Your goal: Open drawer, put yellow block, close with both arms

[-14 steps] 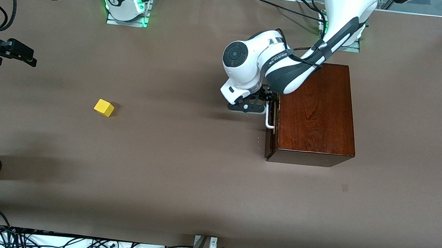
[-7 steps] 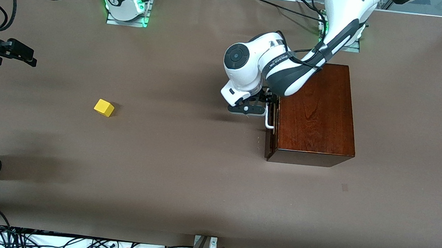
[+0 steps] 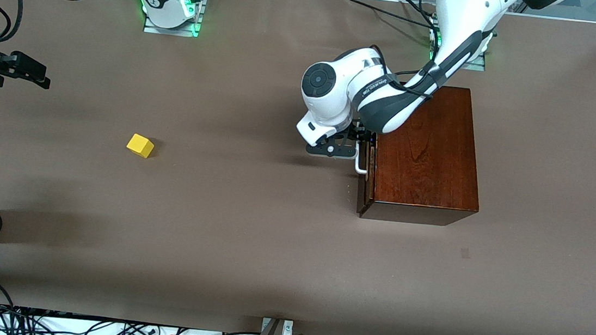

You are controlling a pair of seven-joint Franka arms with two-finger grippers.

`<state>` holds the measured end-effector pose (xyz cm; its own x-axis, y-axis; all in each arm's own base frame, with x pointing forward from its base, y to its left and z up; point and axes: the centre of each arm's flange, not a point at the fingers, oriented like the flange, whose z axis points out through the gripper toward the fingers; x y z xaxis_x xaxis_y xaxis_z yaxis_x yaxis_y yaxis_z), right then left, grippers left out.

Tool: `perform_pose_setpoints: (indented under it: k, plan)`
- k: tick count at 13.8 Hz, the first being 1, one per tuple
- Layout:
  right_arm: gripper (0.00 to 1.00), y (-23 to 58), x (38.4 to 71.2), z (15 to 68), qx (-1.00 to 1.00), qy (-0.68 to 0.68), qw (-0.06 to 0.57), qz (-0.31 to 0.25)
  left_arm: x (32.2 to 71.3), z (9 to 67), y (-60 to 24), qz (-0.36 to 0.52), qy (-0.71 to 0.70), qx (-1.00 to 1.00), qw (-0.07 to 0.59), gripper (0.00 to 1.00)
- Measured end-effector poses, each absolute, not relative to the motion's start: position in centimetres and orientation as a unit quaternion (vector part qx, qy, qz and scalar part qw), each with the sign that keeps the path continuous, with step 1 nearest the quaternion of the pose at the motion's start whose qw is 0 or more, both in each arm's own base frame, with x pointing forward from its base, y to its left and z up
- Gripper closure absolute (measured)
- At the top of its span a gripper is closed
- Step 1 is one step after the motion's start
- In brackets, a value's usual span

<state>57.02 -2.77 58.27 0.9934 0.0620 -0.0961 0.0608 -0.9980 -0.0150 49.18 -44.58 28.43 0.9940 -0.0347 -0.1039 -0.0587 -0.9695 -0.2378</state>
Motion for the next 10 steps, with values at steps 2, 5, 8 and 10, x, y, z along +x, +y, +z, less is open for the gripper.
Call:
perform_pose_setpoints:
  k: [2, 5, 8, 10]
  plan:
    - [0.00, -2.8, 57.0, 58.3, -0.998, -0.031, 0.006, 0.049, 49.0, 28.7, -45.5, 0.043, 0.021, -0.992, 0.112, 0.00]
    - [0.00, -2.9, 57.0, 58.3, -0.998, -0.029, 0.006, 0.049, 48.5, 29.0, -47.4, 0.035, 0.017, -0.994, 0.099, 0.00]
    - [0.00, -3.0, 57.0, 58.2, -0.998, -0.029, 0.006, 0.049, 48.1, 29.0, -48.3, 0.033, 0.017, -0.995, 0.096, 0.00]
    - [0.00, -3.0, 57.0, 58.2, -0.998, -0.029, 0.006, 0.050, 48.0, 29.2, -48.9, 0.031, 0.013, -0.995, 0.092, 0.00]
